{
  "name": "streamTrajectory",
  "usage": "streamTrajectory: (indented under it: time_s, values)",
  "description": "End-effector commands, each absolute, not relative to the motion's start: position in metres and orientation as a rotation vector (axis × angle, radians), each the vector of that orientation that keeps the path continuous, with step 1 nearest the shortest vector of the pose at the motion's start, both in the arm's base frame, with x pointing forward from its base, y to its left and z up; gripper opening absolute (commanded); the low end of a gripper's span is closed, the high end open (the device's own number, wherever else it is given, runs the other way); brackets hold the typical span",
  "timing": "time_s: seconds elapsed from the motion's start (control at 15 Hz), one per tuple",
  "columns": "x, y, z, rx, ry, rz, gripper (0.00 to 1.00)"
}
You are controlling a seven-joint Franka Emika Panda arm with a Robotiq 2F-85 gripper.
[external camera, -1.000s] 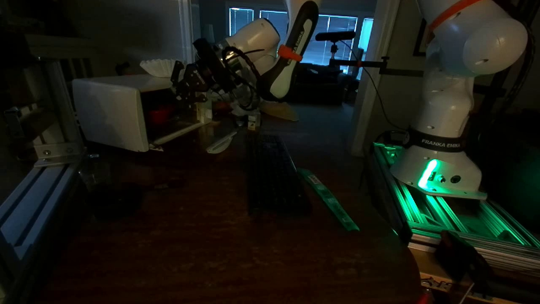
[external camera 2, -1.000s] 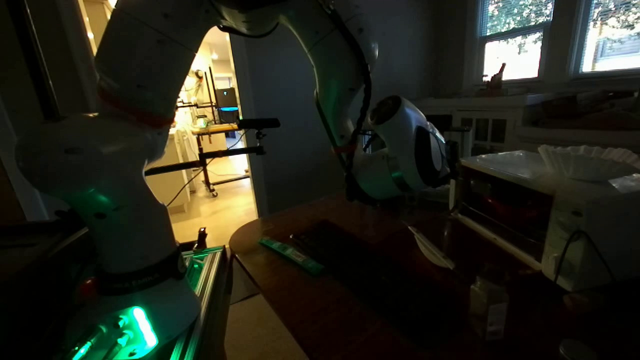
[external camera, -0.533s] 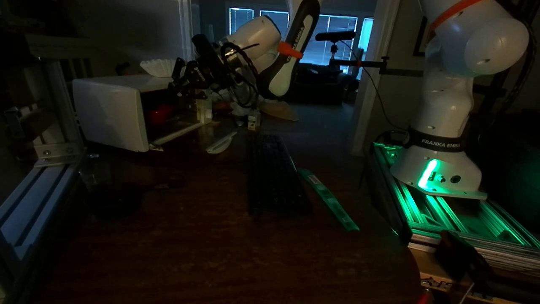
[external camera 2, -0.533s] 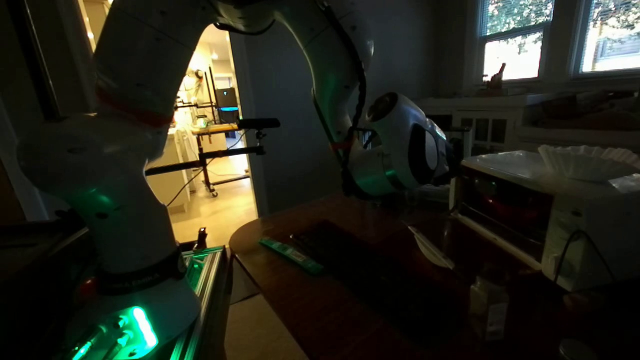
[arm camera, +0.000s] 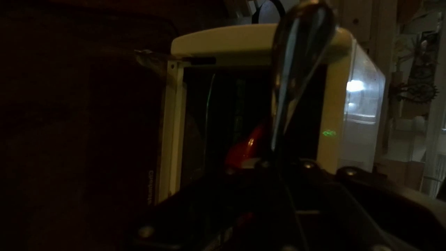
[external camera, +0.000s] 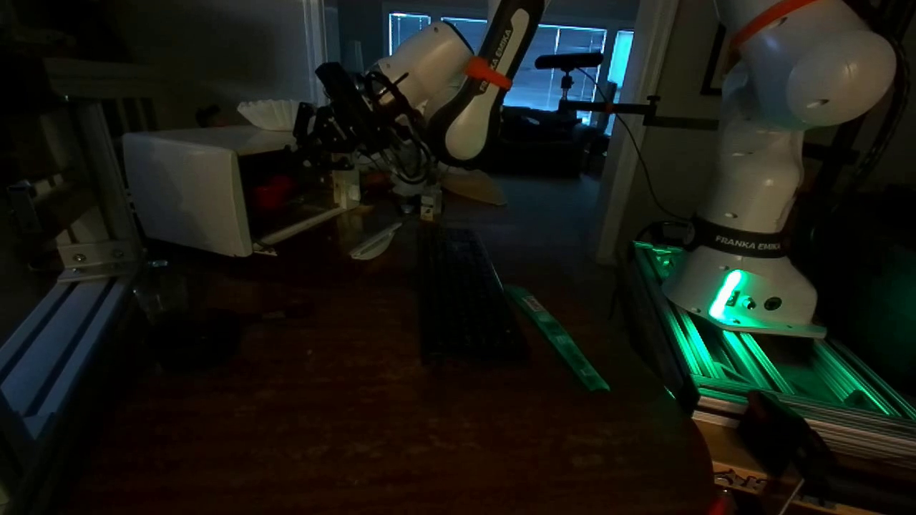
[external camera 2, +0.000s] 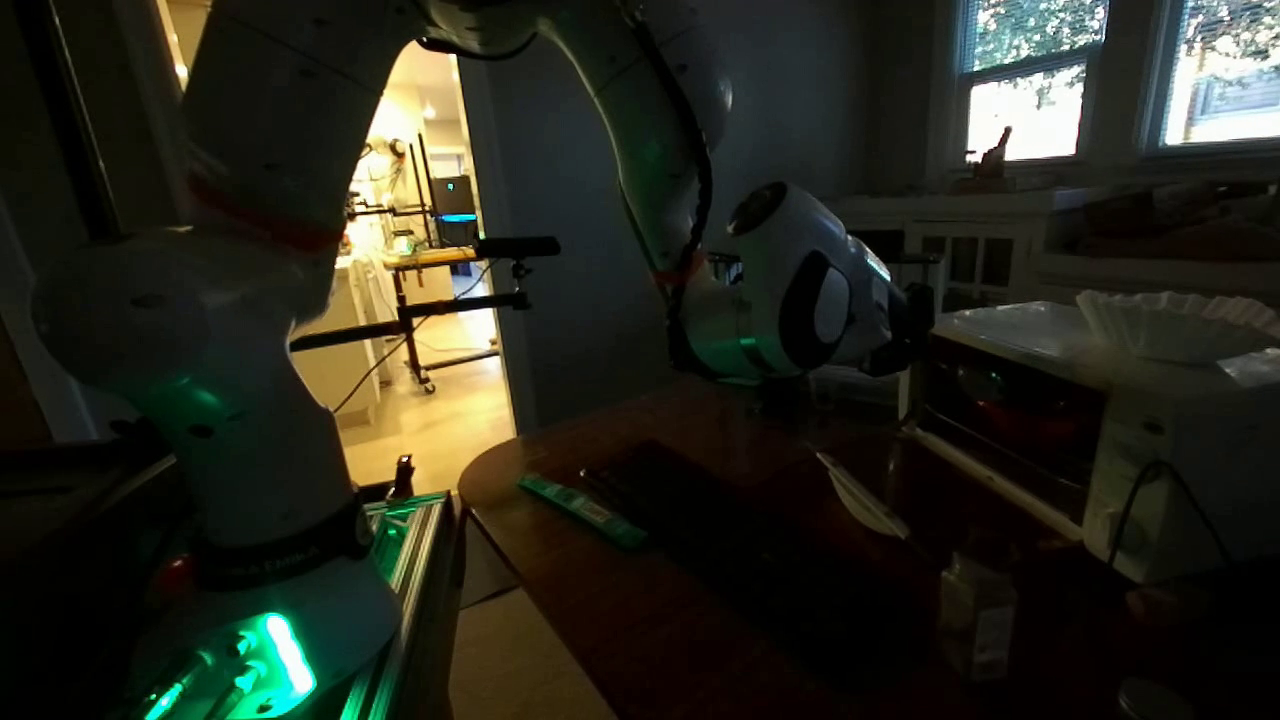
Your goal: Pick up the spoon and use it to move the red bowl in the microwave closer
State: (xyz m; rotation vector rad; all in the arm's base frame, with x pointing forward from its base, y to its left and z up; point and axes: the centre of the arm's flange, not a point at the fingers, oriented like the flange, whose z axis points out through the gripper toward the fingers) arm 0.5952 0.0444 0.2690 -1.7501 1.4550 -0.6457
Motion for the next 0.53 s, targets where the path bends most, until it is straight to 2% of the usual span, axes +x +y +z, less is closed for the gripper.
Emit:
streamTrajectory:
  time_s: [0.0, 0.47]
  values:
    - [0.584, 0.049, 0.273, -1.767, 1.474, -0.661, 0.02]
    - [0.596, 0.041, 0.274, -1.793, 1.409, -0.699, 0.02]
